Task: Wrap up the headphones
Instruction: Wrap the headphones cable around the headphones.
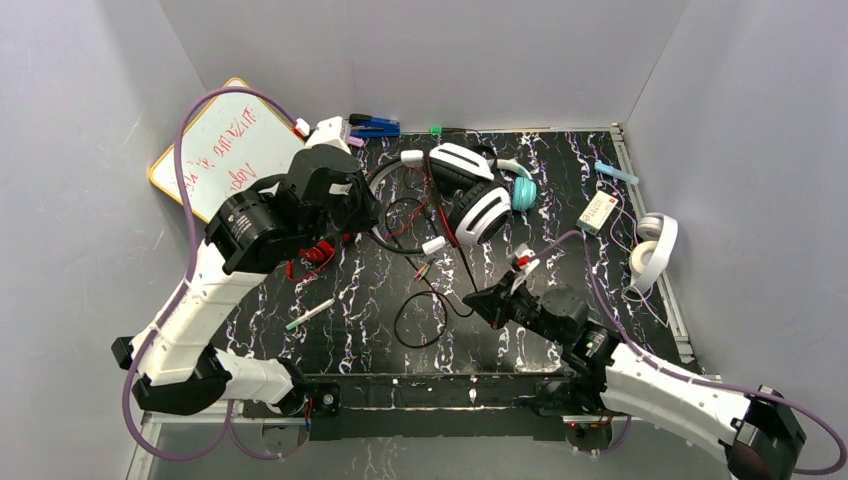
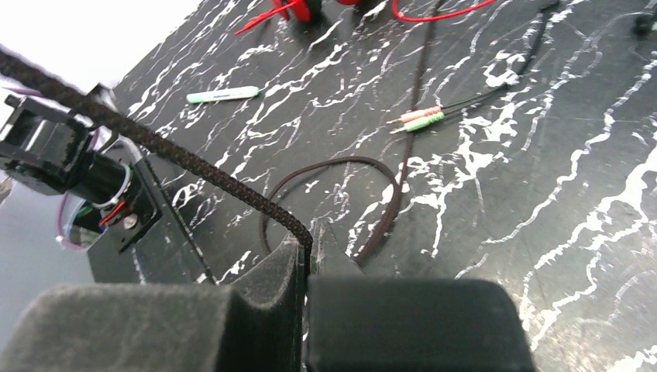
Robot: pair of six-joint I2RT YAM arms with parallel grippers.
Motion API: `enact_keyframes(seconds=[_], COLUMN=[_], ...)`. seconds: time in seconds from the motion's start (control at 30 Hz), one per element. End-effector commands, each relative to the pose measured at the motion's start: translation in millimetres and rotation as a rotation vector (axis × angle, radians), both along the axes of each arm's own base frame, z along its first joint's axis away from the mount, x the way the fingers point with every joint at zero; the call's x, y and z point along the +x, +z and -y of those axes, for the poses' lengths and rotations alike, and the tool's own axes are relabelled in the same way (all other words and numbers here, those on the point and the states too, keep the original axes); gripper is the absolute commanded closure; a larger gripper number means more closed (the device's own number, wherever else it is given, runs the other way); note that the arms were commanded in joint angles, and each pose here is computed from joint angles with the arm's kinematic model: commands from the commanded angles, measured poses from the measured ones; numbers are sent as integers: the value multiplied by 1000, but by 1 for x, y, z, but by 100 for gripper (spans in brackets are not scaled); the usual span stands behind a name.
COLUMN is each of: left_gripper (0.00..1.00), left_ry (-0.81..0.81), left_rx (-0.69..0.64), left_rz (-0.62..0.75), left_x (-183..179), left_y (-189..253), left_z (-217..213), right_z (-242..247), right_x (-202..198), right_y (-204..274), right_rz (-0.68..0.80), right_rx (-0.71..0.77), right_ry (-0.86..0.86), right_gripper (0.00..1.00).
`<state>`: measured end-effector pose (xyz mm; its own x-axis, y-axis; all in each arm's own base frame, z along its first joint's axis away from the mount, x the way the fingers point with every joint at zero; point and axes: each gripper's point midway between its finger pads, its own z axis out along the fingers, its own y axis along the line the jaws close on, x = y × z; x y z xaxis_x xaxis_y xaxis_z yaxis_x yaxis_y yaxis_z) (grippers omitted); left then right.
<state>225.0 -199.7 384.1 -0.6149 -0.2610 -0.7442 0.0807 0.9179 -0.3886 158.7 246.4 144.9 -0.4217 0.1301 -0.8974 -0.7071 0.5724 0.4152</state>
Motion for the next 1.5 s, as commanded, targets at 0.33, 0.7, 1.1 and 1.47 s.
enact_keyframes(seconds=[0.33,0.7,1.1,1.47], left_gripper=[100,100,100,100], left_ry=[-442,-644,-711,-827], left_rx=[-275,-111,199,567], left_rz=[35,10,20,186], left_x=[-59,-73,-58,-28], left_y=[44,-8,-85,-100], left_z=[51,56,34,8], right_z=[-10,-2,4,10], right_x=[6,39,20,-17], right_y=[66,87,139,150], right_rz=[-6,-289,-311,-493], right_rx=[70,173,180,215], right_ry=[274,412,465,561], right_gripper=[99,99,99,99])
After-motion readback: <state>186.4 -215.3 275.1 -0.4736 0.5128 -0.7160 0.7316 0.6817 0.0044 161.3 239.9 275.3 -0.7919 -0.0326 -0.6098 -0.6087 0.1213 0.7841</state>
